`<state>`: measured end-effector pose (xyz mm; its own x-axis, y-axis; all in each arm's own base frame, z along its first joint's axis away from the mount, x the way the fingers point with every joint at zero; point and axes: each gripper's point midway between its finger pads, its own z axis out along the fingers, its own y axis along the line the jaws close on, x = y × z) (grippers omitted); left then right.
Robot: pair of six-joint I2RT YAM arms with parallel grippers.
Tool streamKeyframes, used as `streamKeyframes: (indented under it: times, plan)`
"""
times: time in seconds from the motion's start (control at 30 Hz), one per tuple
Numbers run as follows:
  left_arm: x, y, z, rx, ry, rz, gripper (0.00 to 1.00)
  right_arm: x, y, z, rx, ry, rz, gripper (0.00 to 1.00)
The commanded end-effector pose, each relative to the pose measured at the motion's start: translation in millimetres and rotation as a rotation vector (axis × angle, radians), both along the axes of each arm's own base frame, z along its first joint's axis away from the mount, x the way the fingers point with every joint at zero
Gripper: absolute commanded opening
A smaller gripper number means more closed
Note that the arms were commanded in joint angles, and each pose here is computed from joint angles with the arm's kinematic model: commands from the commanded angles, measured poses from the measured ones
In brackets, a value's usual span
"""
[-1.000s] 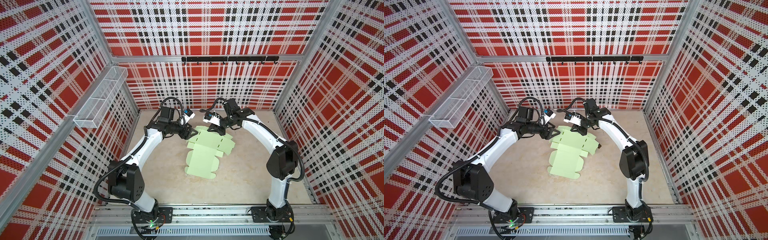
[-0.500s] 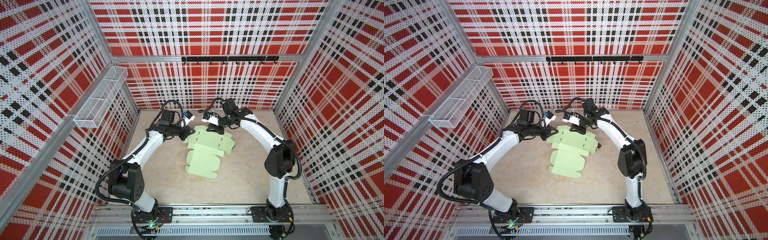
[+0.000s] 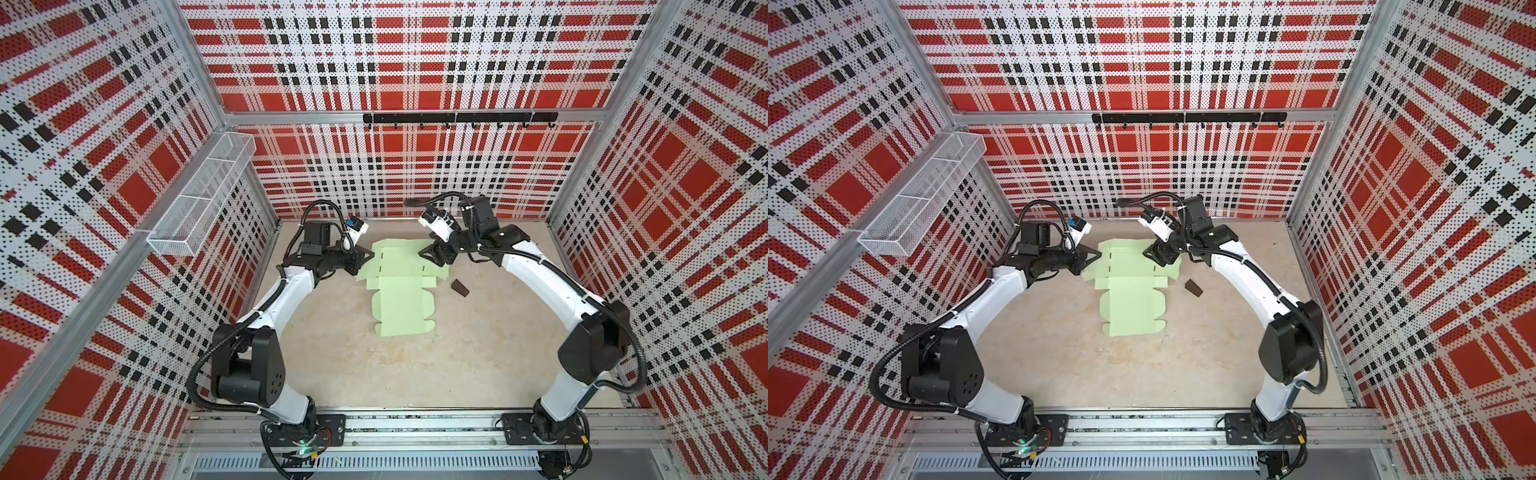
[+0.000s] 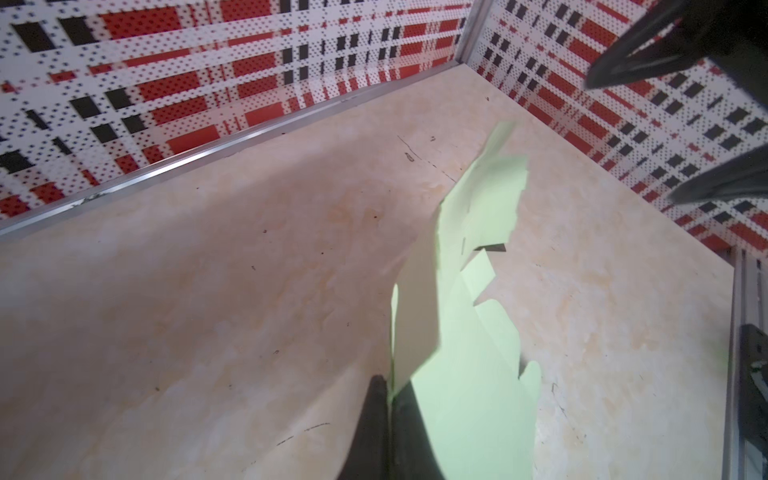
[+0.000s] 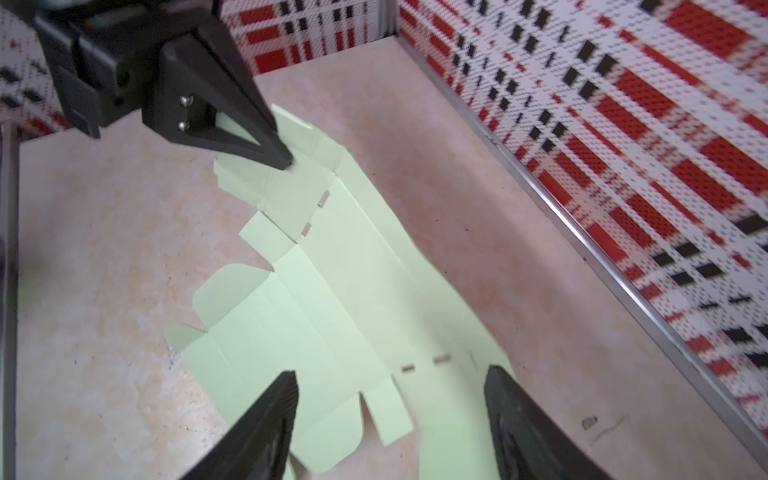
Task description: Fold the paper box
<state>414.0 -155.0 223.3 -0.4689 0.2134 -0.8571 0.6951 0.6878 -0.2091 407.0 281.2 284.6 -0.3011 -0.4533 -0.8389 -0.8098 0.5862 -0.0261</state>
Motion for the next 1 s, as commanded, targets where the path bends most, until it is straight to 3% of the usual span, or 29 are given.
streamKeyframes:
  times: [0.0, 0.23, 0.33, 0.4, 0.57, 0.8, 0.97]
  plan:
    - [6, 4, 21, -0.046, -0.064, 0.028, 0.0, 27, -15, 26, 0.29, 0.14, -0.319, 0.75]
    - [9, 4, 10, -0.002, -0.085, 0.028, 0.0, 47, -16, -22, 0.551, 0.607, -0.58, 0.65]
    - [10, 2, 6, 0.038, -0.107, 0.028, 0.0, 55, -5, -36, 0.711, 0.86, -0.618, 0.6]
    - [10, 0, 2, 0.067, -0.125, 0.013, 0.0, 64, 2, -39, 0.829, 0.958, -0.646, 0.58]
    - [8, -4, -3, 0.085, -0.124, -0.001, 0.0, 82, 14, -32, 1.05, 1.077, -0.662, 0.56]
    - [9, -8, -6, 0.083, -0.118, -0.008, 0.0, 94, 27, -49, 1.136, 1.18, -0.708, 0.56]
    - [8, -11, -9, 0.09, -0.119, -0.02, 0.0, 94, 37, -56, 1.119, 1.207, -0.708, 0.55]
